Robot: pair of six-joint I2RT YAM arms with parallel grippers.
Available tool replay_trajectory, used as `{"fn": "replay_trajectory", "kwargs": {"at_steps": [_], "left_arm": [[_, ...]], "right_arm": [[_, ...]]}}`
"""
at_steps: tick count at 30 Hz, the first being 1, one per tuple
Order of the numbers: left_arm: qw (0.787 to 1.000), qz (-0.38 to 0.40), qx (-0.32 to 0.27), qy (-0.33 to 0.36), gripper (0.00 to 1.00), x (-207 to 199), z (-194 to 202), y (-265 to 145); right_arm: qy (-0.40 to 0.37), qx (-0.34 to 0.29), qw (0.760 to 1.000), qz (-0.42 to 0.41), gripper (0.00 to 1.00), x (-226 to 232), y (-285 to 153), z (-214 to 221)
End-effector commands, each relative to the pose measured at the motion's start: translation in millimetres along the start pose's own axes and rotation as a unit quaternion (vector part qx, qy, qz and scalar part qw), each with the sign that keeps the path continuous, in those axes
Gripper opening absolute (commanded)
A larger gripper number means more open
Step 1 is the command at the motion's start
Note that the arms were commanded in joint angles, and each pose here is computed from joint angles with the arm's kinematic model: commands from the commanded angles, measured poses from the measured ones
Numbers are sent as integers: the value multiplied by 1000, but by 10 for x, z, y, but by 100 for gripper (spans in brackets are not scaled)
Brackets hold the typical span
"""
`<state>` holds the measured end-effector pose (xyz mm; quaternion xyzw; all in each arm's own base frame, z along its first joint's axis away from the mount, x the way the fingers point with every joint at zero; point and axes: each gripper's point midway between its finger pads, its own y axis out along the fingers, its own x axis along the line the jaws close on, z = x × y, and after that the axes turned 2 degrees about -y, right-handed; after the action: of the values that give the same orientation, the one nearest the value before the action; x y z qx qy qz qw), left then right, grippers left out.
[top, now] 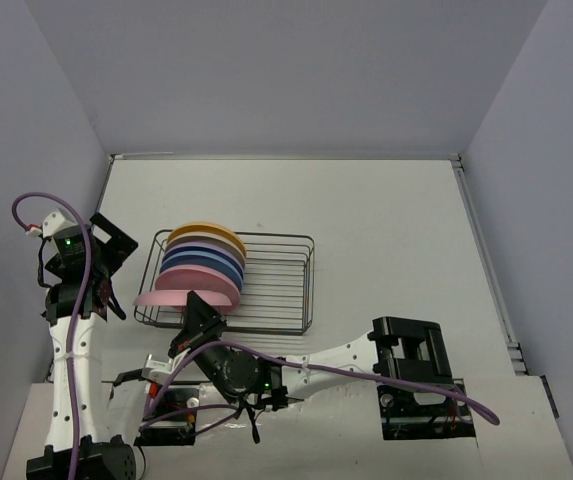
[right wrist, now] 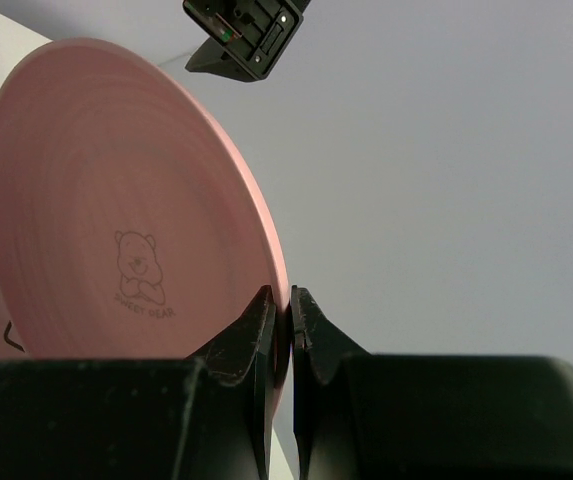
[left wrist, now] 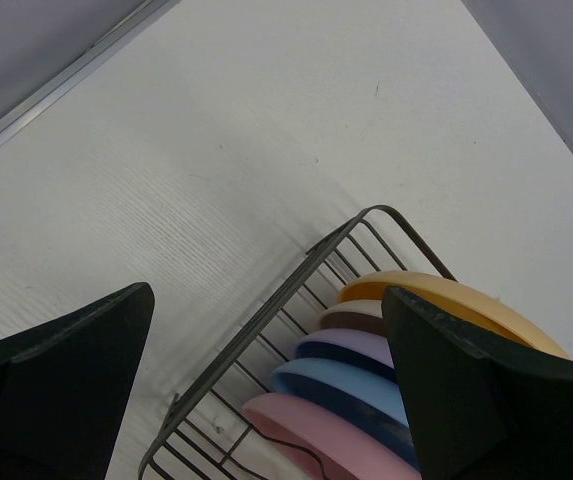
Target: Load the plates into the dish rack
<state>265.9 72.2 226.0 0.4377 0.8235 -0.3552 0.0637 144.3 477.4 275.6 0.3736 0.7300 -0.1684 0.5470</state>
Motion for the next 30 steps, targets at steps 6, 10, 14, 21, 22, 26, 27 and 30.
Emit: {"fn": "replay_trajectory", "kwargs": {"at_steps": [6, 10, 14, 21, 22, 26, 27, 30], "left_arm": [[999, 28, -37, -6, 97, -148, -232, -79], [999, 28, -38, -6, 97, -148, -241, -86], [999, 23, -40, -4, 97, -132, -249, -85], [999, 23, -40, -4, 97, -134, -253, -76], [999, 23, -40, -4, 97, -135, -253, -74], [999, 25, -41, -4, 97, -147, -258, -77], [999, 25, -41, -4, 97, -149, -261, -79], [999, 25, -42, -4, 97, -143, -264, -87]], "right_arm": [[135, 8, 983, 127, 0, -861, -6, 32], [138, 26, 980, 144, 0, -883, 61, 144], [130, 32, 980, 145, 0, -792, 89, 162], [143, 31, 981, 131, 0, -751, 93, 147], [144, 30, 981, 131, 0, -764, 97, 145], [155, 22, 979, 131, 0, -846, 84, 90], [159, 19, 978, 131, 0, -857, 79, 71], [163, 14, 978, 128, 0, -885, 83, 42]]}}
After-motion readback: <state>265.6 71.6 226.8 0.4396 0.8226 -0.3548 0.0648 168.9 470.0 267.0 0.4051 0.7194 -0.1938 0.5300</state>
